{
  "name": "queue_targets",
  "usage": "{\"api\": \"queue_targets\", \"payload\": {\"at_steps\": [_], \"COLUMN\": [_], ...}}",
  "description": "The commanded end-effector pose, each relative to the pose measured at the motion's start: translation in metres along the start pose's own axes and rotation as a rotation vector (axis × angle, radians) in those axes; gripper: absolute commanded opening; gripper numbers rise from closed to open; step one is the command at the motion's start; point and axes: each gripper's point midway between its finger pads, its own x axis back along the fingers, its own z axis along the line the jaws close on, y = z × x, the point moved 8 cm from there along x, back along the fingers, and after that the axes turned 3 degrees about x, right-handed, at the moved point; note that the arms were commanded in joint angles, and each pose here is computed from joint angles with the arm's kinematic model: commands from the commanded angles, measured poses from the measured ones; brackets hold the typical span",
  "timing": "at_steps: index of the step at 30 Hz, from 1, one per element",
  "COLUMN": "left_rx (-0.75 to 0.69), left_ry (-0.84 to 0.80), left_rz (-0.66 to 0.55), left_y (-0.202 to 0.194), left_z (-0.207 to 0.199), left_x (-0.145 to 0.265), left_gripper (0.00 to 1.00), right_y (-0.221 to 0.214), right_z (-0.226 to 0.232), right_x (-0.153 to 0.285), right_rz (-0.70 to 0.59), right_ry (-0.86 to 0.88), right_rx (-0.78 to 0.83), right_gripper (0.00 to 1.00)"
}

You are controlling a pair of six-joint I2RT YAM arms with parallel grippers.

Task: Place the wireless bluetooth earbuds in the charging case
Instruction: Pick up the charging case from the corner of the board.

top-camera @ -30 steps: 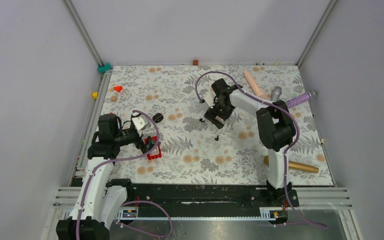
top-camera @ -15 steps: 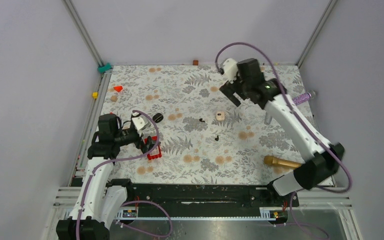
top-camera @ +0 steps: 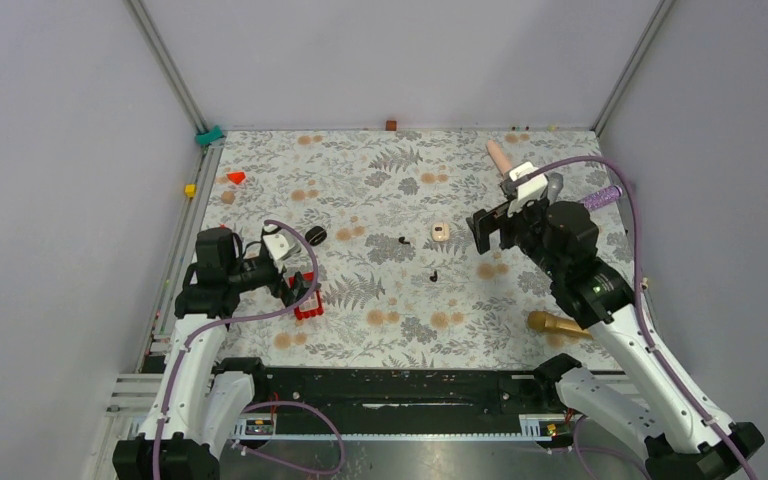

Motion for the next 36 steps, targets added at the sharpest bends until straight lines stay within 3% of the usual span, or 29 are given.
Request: {"api": "queue_targets", "payload": {"at_steps": [1, 7, 18, 36], "left_rx": [-0.033, -0.09, 0.007, 0.088], "left_ry": [0.019, 0.181, 0.262, 0.178], "left_rz": [-0.032, 0.005, 0.357, 0.718], "left_y": [0.01, 0.026, 0.018, -0.035], "left_z": [0.004, 0.037, 0.123, 0.145], "left_x": [0.002, 0.003, -0.043, -0.126], "left_gripper": [0.99, 0.99, 0.99, 0.95], "right_y": [0.015, 0.001, -0.016, -0.028], "right_z": [0.008, 0.018, 0.028, 0.034], "right_x": [0.004, 0.001, -0.011, -0.02], "right_rz": [-0.143, -0.147, -0.16, -0.125], "right_ry": [0.089, 0.158, 0.227, 0.269], "right_rx": [0.011, 0.019, 0.028, 0.028], "right_gripper": [0.99, 0.99, 0.99, 0.99]}}
